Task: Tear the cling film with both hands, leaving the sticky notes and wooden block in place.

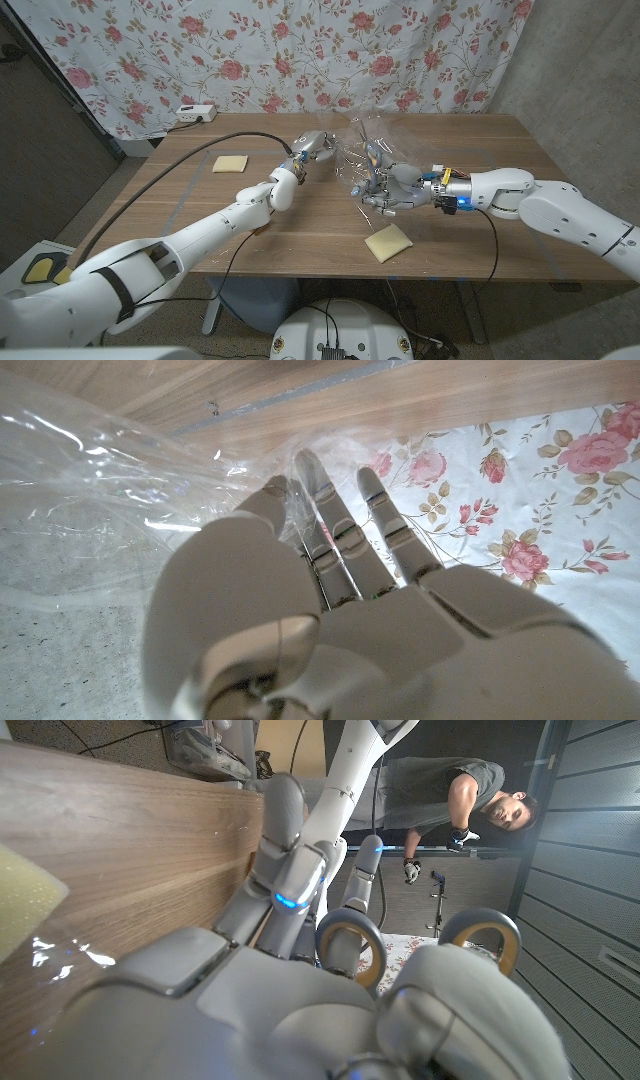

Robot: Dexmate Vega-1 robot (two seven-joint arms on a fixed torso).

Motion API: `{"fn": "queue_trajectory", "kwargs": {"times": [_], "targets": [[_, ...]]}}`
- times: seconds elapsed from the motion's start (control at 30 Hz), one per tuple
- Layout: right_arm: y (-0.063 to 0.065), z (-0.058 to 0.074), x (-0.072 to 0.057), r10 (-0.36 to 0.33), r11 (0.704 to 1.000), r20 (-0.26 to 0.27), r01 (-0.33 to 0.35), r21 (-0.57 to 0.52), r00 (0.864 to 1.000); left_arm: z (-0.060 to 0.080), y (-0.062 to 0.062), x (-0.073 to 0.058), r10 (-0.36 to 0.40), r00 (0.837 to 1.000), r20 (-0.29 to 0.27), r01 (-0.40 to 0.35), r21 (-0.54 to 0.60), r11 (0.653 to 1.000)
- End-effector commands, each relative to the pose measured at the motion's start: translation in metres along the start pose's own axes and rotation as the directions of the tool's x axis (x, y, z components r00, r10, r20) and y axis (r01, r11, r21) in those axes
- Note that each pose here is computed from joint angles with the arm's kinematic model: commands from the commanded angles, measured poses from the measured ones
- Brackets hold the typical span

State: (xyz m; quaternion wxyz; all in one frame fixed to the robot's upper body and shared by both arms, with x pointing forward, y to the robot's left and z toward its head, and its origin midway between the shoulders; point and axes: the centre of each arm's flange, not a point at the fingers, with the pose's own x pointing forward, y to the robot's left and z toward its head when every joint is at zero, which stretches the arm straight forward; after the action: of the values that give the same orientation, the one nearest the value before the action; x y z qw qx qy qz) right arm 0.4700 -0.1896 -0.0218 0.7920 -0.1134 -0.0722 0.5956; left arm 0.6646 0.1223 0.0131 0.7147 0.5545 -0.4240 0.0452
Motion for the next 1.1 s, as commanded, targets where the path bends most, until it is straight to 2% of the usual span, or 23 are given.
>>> {"fn": "queue_trajectory", "kwargs": {"times": [0.03, 0.33, 0.73, 1.1], "targets": [[0.005, 0.0, 0.01, 0.042, 0.999, -0.066, -0.043, -0.026, 0.997, 0.006, 0.004, 0.003, 0.009, 1.0, 0.025, -0.01, 0.009, 1.0], [0.004, -0.001, 0.014, 0.052, 0.998, -0.096, -0.055, -0.023, 0.994, 0.007, 0.002, -0.003, 0.017, 0.999, 0.04, -0.017, 0.007, 1.0], [-0.008, -0.002, 0.021, 0.057, 0.998, -0.136, -0.06, -0.019, 0.989, 0.013, 0.008, -0.016, 0.099, 0.992, 0.081, -0.098, -0.015, 0.995], [-0.014, -0.001, 0.022, 0.055, 0.998, -0.157, -0.061, -0.029, 0.986, 0.013, 0.01, -0.027, 0.113, 0.99, 0.081, -0.112, -0.019, 0.993]]}}
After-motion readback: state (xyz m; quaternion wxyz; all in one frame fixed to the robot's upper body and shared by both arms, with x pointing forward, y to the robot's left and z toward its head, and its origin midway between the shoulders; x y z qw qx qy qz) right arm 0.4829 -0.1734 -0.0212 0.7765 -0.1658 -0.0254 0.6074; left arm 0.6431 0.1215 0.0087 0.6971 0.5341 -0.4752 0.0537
